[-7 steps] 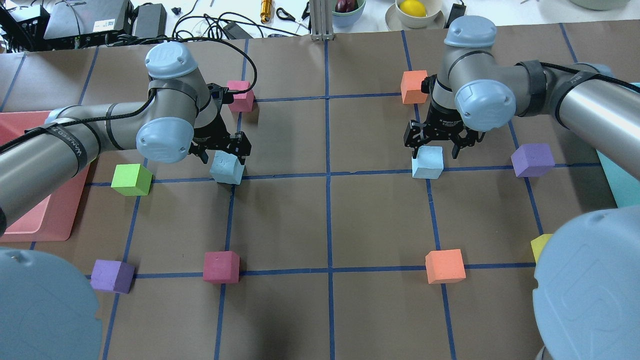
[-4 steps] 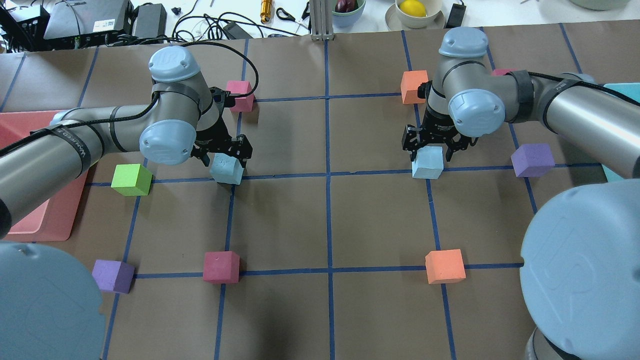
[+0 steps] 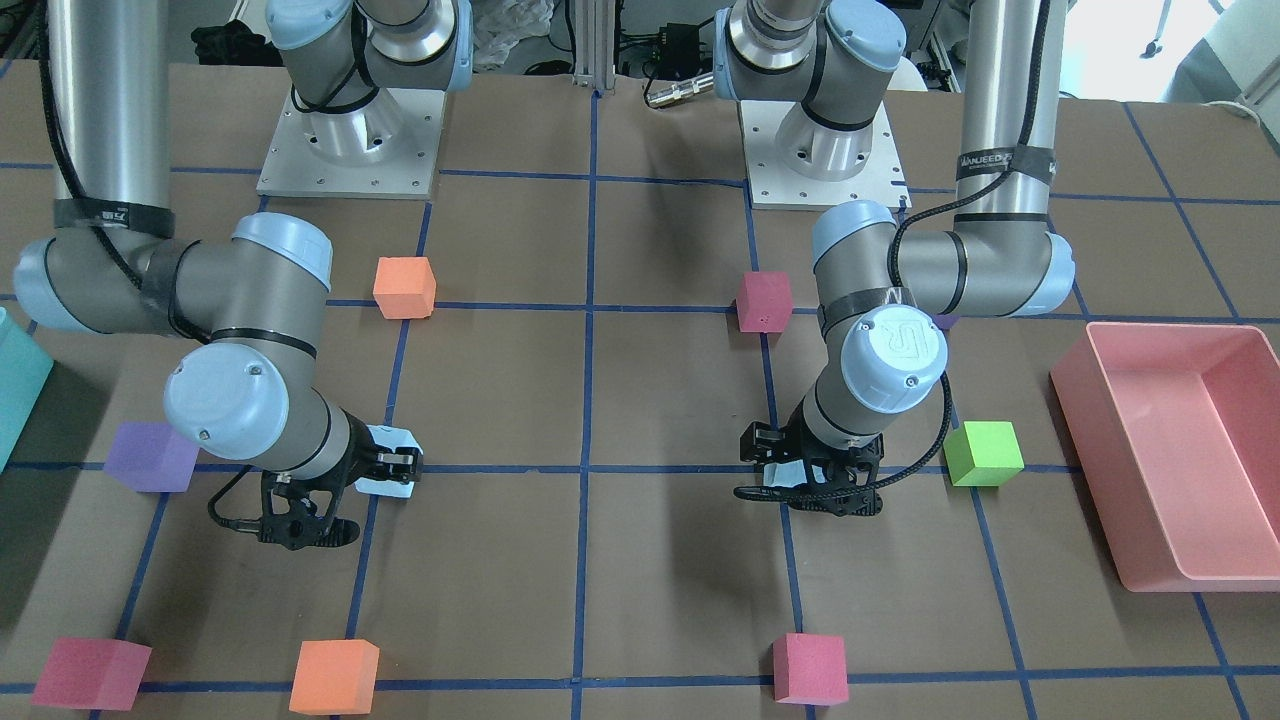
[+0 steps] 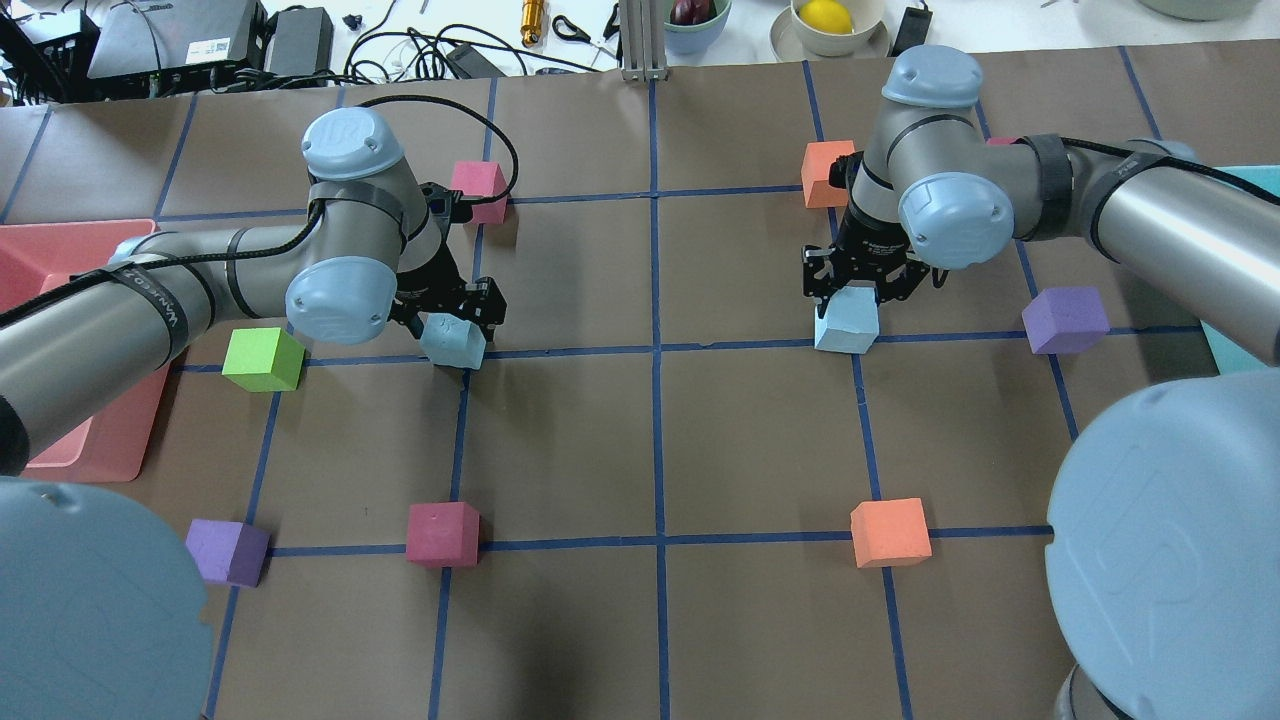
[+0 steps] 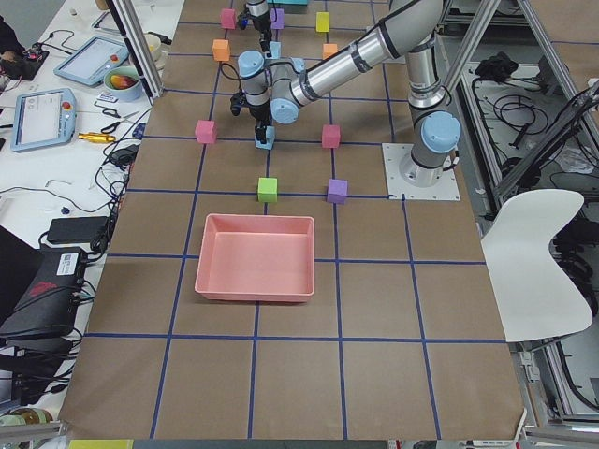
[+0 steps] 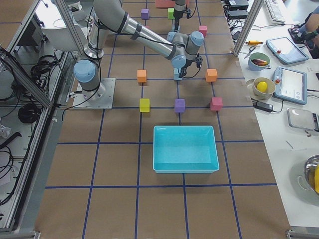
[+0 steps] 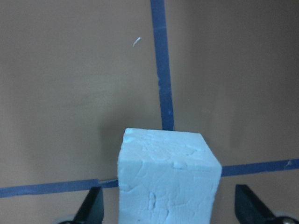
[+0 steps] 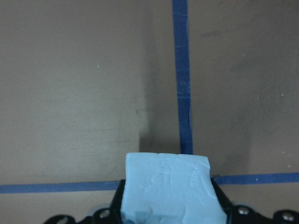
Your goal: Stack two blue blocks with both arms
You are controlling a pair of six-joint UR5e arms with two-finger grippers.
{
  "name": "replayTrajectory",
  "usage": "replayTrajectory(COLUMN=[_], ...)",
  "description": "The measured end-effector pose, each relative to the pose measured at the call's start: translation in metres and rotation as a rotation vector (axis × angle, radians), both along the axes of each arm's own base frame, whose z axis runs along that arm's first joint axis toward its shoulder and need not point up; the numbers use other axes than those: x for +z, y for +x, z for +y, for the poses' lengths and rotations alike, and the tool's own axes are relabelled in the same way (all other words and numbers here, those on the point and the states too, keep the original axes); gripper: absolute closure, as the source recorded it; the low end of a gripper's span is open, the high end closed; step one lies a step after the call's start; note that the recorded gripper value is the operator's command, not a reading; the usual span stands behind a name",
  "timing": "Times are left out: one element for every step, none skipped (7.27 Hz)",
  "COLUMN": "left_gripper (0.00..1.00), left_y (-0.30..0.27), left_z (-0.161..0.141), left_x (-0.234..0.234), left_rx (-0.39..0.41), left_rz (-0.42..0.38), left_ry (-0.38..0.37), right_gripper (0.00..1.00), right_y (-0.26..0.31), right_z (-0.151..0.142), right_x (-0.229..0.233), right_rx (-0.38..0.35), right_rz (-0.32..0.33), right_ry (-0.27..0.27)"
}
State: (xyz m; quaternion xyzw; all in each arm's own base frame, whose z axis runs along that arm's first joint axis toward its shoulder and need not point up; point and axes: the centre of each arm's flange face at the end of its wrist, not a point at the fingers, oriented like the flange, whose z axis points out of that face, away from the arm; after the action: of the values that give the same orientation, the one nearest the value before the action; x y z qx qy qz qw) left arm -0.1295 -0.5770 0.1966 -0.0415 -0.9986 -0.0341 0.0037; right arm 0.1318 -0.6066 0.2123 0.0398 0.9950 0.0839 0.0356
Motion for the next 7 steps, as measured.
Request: replayTrajectory(left_gripper=[0.72,0.91,1.0,1.0,1.0,1.0,1.0], left_y=[0.0,-0.001,-0.002,-0.004,-0.005,-0.005,-0.005], left_z=[0.001,0.002,0.002,0.002,0.002,-0.001,-0.004], left_x=[-0.001,-0.001,0.001,0.005,0.01,0.015,0.021], left_rx=[-0.002,-0.004,-0.002,0.003,0.008,0.01,0.01], left_rz=[0.0,0.003,0.013,0.027,0.035,0.038,0.038], left_ry=[-0.003,-0.006,-0.011,-0.017,-0.026,-0.035,-0.049], right_gripper=[1.0,1.0,1.0,1.0,1.0,1.0,1.0], right_y=[0.008,0.022,0.045,0.076,0.108,0.13,0.148], right_z=[-0.002,-0.013,-0.03,-0.051,-0.074,-0.096,-0.114], right_x=[0.015,0.03,0.041,0.046,0.047,0.046,0.04], right_rx=[-0.015,-0.012,0.012,0.044,0.074,0.094,0.115], right_rz=[-0.007,-0.01,-0.013,-0.014,-0.017,-0.025,-0.033], right_ry=[-0.024,-0.059,-0.098,-0.134,-0.169,-0.198,-0.218])
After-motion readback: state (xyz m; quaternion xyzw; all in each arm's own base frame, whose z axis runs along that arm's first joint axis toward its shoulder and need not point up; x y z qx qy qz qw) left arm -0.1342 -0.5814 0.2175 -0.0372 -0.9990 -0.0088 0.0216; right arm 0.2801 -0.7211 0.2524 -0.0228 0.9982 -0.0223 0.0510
